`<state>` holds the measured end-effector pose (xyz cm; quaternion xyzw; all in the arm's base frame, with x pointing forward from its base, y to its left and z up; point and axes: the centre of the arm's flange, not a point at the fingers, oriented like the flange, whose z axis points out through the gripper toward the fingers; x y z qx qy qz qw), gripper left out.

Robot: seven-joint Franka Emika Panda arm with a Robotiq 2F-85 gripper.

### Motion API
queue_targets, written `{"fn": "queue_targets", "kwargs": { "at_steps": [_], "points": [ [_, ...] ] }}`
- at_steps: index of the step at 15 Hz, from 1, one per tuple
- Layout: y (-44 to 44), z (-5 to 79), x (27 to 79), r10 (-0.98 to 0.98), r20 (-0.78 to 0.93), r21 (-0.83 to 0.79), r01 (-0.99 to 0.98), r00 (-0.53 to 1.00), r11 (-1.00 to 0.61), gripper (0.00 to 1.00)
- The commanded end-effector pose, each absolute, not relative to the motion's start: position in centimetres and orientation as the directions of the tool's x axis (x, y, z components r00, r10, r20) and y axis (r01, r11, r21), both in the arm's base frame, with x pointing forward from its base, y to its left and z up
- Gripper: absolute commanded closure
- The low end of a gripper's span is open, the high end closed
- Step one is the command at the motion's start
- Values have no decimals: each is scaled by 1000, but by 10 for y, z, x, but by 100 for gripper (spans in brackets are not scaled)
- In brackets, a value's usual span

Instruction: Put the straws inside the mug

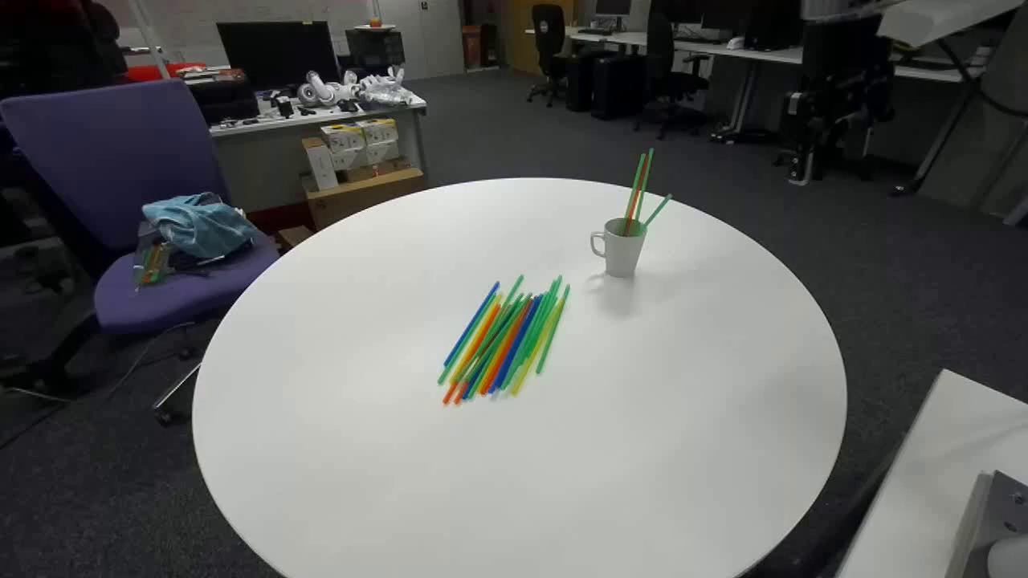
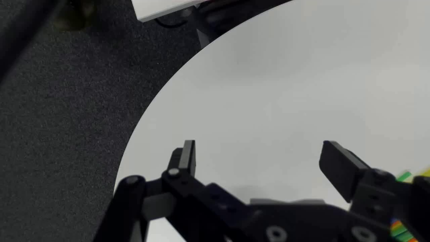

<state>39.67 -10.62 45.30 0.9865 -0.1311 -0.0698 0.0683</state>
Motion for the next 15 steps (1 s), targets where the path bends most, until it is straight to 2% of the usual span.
{"fn": "queue_targets", "kwargs": {
  "at_steps": [1,3,9,15],
  "points": [
    [-106,453,397,-268,-120,153,-249,956,-956,0],
    [-104,447,405,-285,-120,155,-266,951,-952,0],
    [-70,404,484,-393,-49,161,-381,918,-911,0],
    [-29,356,552,-523,21,39,-524,852,-851,0]
  ]
}}
